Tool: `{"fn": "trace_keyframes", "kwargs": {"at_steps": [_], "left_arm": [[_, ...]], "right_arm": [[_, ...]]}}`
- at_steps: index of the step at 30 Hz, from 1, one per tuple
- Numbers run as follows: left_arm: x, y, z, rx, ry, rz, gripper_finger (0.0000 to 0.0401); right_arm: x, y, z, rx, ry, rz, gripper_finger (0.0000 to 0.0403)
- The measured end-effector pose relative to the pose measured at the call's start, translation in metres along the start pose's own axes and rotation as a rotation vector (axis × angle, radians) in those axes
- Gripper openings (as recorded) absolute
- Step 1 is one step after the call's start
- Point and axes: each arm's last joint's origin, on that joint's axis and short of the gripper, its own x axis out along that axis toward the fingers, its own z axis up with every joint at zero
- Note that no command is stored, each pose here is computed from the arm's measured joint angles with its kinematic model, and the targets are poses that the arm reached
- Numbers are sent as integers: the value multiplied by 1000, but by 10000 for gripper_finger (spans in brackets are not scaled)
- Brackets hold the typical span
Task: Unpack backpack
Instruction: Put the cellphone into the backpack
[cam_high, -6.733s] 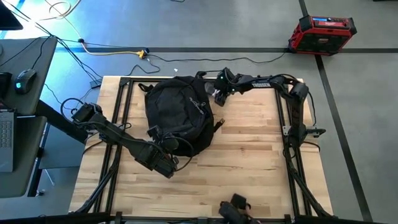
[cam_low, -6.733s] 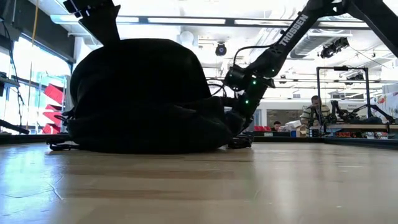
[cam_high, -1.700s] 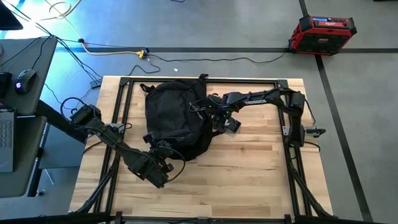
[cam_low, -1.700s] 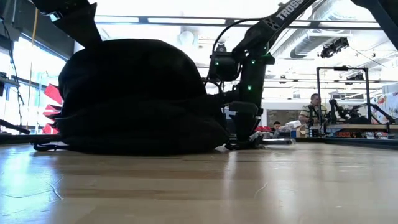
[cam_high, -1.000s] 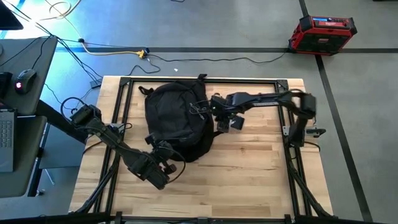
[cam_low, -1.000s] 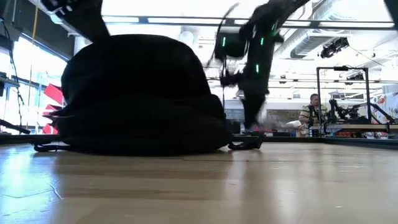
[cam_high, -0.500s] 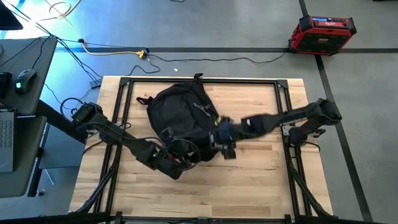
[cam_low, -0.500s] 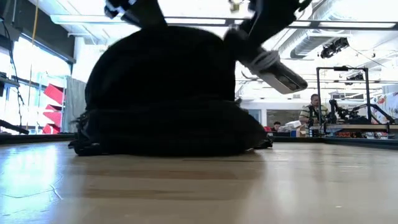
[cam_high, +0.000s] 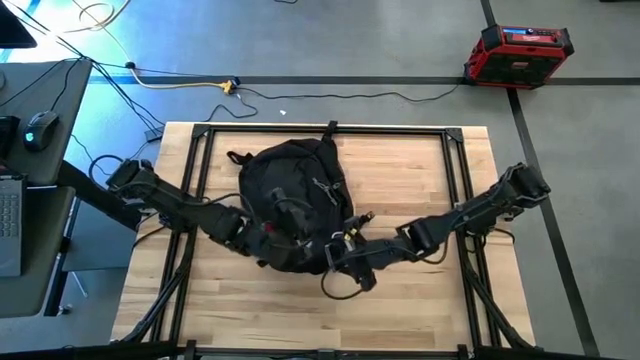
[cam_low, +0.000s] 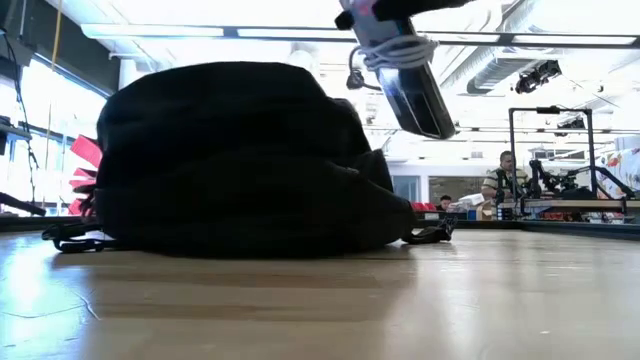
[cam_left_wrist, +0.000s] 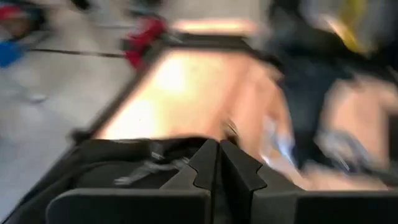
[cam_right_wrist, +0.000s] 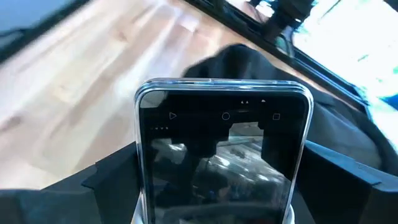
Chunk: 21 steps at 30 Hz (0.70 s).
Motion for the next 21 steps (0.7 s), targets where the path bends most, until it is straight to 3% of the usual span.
{"fn": "trace_keyframes", "kwargs": {"at_steps": [4, 6, 12, 17, 21], "left_arm": [[-3, -9, -9, 254, 125, -355, 3], [-10, -16, -15, 333, 165, -475, 14], [-21, -27, -32, 431, 246, -490, 106], [-14, -35, -54, 513, 410, -498, 207], [-5, -42, -72, 544, 545, -507, 252]], "right_arm": [[-9, 4, -3, 3, 52, 4, 334], [-13, 5, -4, 20, 74, 13, 334], [-16, 13, -4, 54, 82, 19, 334], [-20, 24, 0, 68, 52, 44, 334], [-24, 32, 3, 70, 32, 59, 334]]}}
